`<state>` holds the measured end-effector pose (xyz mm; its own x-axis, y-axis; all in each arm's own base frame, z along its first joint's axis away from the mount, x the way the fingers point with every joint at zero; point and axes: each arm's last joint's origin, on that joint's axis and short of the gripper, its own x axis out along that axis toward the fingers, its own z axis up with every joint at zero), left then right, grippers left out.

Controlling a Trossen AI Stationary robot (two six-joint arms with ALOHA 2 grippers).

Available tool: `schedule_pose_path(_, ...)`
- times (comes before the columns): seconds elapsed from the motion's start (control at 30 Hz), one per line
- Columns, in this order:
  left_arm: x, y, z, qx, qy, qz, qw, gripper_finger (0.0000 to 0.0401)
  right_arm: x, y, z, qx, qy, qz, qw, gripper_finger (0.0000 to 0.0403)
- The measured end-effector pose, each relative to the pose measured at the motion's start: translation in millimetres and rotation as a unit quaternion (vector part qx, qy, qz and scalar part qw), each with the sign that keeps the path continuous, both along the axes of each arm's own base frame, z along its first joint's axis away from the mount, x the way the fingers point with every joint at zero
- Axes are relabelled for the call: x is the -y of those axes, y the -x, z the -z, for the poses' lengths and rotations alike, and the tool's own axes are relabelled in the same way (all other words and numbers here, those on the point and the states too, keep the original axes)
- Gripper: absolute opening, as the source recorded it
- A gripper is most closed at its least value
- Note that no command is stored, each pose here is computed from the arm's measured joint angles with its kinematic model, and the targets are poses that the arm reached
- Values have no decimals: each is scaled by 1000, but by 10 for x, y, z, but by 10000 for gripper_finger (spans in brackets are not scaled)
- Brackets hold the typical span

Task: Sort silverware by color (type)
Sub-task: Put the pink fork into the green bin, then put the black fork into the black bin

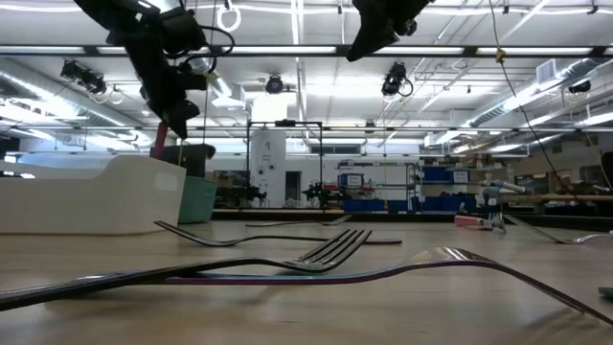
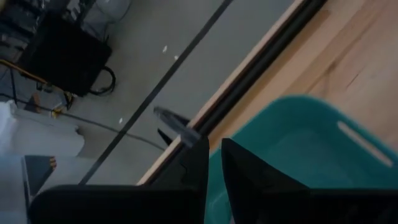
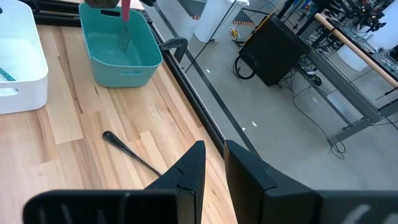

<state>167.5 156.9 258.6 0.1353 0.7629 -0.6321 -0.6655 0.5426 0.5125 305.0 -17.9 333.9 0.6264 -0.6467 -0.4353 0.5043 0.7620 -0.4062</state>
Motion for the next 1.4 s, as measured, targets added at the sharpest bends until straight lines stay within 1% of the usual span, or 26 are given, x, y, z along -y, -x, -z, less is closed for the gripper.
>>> schedule_pose_path(0.1, 17, -45, -21, 13, -11, 9, 1000, 55, 0, 0, 0, 0, 0, 0, 1000, 69)
schedule_pose_path(0.4, 79, -123, -39, 24, -18, 30, 999, 55, 0, -1, 1, -1, 0, 0, 1000, 69)
schedule_pose_path(0.73, 94, -110, -20, 21, -6, 27, 999, 55, 0, 19, 29, -20, 0, 0, 1000, 69)
schedule_pose_path(0.8, 102, -116, -13, 37, 10, 33, 999, 55, 0, 23, 33, -25, 2, -2, 1000, 69)
schedule_pose_path(0.9, 124, -141, -2, 75, 48, 58, 994, 55, 0, 23, 34, -38, 14, -10, 999, 69)
schedule_pose_path(1.03, 208, -215, 8, 126, 107, 107, 981, 55, 0, 23, 34, -54, 30, -22, 998, 69)
schedule_pose_path(1.1, 269, -259, 10, 141, 128, 128, 973, 55, 0, 23, 33, -64, 40, -29, 997, 69)
schedule_pose_path(1.17, 342, -306, 11, 144, 139, 153, 968, 55, 0, 23, 33, -70, 46, -34, 996, 70)
schedule_pose_path(1.4, 570, -431, 11, 136, 148, 207, 957, 55, 56, 9, 10, -75, 65, -37, 994, 71)
